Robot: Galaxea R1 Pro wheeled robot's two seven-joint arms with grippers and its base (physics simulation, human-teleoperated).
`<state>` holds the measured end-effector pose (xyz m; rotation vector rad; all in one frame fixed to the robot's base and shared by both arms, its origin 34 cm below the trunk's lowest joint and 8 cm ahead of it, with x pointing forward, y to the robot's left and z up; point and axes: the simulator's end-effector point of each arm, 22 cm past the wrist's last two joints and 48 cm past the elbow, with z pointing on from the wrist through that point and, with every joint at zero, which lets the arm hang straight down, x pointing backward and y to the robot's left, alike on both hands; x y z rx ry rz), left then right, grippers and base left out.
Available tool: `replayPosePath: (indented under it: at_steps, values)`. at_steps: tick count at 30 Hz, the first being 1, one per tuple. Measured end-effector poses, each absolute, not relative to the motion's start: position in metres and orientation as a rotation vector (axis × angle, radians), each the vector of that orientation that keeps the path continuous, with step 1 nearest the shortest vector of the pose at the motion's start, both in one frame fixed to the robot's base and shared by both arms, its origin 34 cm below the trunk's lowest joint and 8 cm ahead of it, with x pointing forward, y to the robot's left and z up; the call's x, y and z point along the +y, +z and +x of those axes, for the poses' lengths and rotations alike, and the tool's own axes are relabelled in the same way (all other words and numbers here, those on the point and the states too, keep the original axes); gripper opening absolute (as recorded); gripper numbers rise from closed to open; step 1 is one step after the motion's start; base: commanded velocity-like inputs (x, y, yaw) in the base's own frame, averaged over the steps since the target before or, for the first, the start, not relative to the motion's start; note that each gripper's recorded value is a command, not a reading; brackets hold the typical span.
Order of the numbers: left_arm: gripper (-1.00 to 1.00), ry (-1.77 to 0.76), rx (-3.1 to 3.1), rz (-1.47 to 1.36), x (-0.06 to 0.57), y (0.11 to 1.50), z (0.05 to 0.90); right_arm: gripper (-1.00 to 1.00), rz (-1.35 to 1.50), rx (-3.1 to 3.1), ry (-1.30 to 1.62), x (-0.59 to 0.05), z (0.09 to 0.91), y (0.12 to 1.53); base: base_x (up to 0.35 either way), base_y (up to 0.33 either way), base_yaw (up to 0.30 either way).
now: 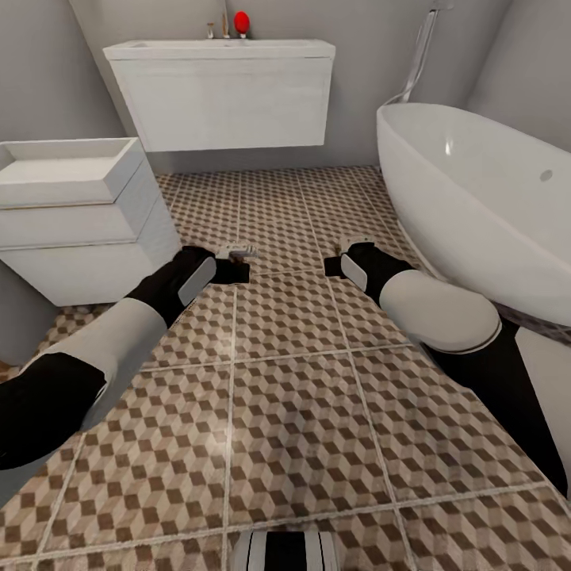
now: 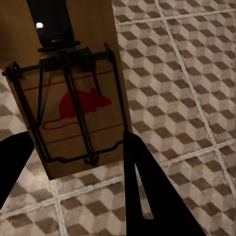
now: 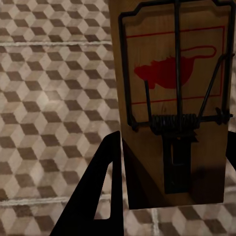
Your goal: Take the four mousetraps from the cabinet in the bathroom and place them on the bathroom floor. Make sure all four end up on the same floor surface, and ensure that at least two of them are either under or directly next to the same bathroom sink.
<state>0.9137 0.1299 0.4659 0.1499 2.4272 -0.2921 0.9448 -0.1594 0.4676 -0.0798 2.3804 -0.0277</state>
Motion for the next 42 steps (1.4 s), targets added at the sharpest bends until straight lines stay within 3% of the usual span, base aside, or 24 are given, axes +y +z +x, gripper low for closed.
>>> replayPosePath:
  at_steps: [16, 42]
  values:
    - [-1.00, -0.389, 2.207, -0.053, 0.159, 0.509, 0.962, -1.00, -0.081, 2.415, -0.024, -0.159, 0.943, 0.435, 0.000, 0.000, 0.000]
    - [-1.00, -0.304, 2.302, -0.124, 0.175, 0.410, 0.962, -1.00, -0.082, 2.503, -0.011, -0.157, 0.935, 0.344, 0.000, 0.000, 0.000]
